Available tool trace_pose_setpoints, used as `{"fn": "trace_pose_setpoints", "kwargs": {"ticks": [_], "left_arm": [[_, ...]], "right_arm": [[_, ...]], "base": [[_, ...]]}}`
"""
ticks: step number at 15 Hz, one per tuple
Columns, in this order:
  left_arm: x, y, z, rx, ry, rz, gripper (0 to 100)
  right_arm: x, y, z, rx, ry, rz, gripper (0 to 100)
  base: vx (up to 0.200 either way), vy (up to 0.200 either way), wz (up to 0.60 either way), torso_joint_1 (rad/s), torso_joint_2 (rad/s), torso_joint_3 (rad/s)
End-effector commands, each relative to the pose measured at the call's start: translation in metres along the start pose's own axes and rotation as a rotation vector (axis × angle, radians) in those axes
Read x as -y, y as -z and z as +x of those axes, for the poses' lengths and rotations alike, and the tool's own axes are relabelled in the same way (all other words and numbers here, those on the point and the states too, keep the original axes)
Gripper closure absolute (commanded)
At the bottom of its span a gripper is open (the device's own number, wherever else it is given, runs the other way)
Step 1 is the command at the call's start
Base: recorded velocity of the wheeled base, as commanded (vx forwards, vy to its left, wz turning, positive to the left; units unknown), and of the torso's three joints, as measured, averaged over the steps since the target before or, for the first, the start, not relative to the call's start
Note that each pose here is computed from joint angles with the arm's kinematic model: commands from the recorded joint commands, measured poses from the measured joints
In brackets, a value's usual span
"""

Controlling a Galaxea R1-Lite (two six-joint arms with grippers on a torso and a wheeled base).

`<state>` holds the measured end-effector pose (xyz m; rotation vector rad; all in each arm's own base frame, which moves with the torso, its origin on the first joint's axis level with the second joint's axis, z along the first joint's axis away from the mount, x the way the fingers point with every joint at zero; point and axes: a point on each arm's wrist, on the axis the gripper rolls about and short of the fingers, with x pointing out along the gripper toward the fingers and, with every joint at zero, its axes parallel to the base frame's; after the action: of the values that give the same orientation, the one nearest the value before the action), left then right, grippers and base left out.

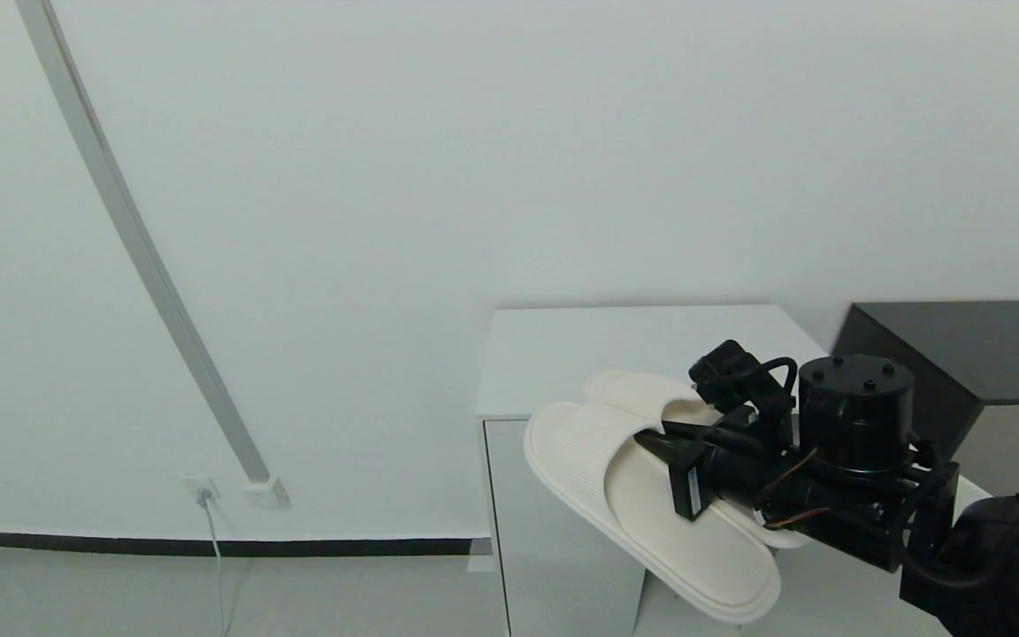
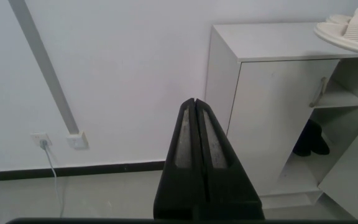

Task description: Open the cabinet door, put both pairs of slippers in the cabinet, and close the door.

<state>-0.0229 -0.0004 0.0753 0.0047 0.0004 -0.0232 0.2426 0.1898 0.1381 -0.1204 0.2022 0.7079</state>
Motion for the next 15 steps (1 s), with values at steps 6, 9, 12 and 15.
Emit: {"fn": "trace_pose_setpoints", "kwargs": {"ticks": [6,9,12,15], "left_arm": [[0.0,0.0,0.0001,-0.001,0.0,0.0,100],[0.0,0.0,0.0001,-0.001,0.0,0.0,100],[0.0,0.0,0.0001,-0.001,0.0,0.001,100],[0.0,0.0,0.0001,-0.001,0.0,0.001,100]], "right_arm": [[-0.0001,0.0039,0.0013,-0.014,0.003,-0.016,100],[-0.0021,0.0056,0.0012,-0.022,-0.003,-0.019,100],[-0.0022,0.0063,-0.0001,-0.023,-0.003,-0.019,100],[-0.0023,0.0067,-0.0011,-0.025,-0.003,-0.018,100]], "base": [[0.0,-0.2,0.0,0.002,0.0,0.003],[0.0,-0.2,0.0,0.005,0.01,-0.001],[0.0,-0.2,0.0,0.005,0.0,0.002],[0.0,-0.2,0.0,0.004,0.0,0.001]]}}
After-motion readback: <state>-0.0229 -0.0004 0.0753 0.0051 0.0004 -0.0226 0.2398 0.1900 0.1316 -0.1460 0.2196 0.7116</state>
